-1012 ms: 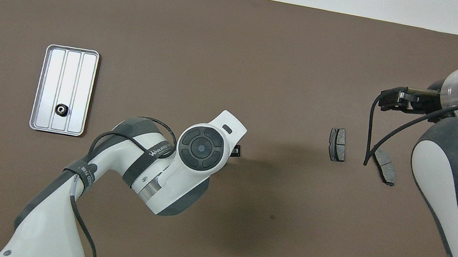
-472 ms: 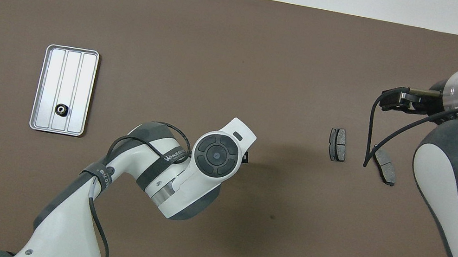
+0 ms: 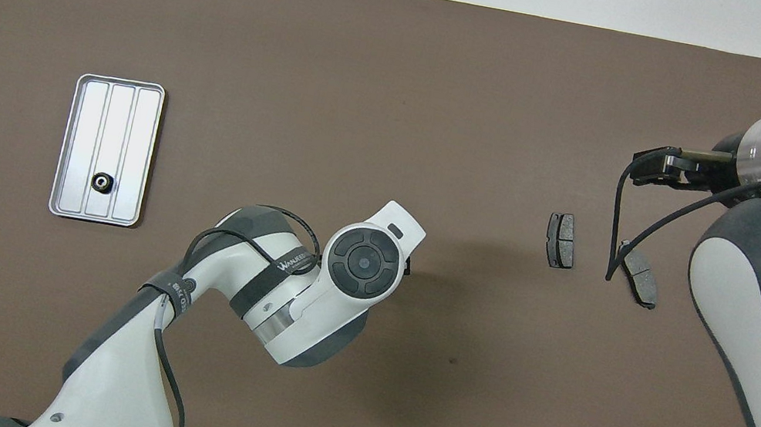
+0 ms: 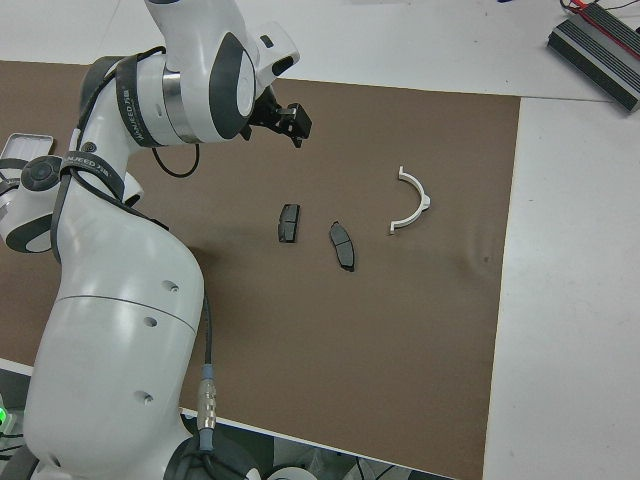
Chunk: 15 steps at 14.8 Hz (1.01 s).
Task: Pick bearing gear from pile to tray
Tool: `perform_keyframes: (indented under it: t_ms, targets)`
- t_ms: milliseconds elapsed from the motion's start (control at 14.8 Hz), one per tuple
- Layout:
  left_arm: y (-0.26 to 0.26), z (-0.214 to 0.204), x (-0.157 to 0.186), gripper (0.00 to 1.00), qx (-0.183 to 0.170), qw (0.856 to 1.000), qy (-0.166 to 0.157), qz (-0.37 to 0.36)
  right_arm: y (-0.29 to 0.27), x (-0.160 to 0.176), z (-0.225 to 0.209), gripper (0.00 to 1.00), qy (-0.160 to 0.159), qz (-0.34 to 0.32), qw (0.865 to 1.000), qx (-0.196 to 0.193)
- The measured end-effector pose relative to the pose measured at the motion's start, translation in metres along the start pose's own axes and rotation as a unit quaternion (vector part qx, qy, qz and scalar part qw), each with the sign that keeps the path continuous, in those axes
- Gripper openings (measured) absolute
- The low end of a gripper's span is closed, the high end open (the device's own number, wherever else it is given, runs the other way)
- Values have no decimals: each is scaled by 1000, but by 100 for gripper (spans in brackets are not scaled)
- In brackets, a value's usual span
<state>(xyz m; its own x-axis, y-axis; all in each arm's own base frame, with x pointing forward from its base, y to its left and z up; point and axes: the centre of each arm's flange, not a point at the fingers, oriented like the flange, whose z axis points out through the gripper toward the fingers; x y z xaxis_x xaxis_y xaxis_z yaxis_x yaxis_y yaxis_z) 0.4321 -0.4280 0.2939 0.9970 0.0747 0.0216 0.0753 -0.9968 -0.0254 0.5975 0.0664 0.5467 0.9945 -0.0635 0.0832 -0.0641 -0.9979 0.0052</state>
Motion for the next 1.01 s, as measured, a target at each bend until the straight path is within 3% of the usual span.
perform_keyframes:
  t_ms: [337, 675, 742, 1012]
  targets:
    - [1, 2, -3, 100, 2, 1000, -1, 0, 21, 3, 1, 100, 1, -12, 1000, -9]
    - [5, 1, -7, 90, 1, 1000, 0, 0, 27, 4, 0, 100, 1, -12, 1000, -11]
    - [5, 1, -7, 85, 1, 1000, 0, -1, 27, 4, 0, 100, 1, -12, 1000, -10]
    - [6, -2, -6, 37, -2, 1000, 3, -14, 23, -2, -13, 100, 6, -16, 1000, -10]
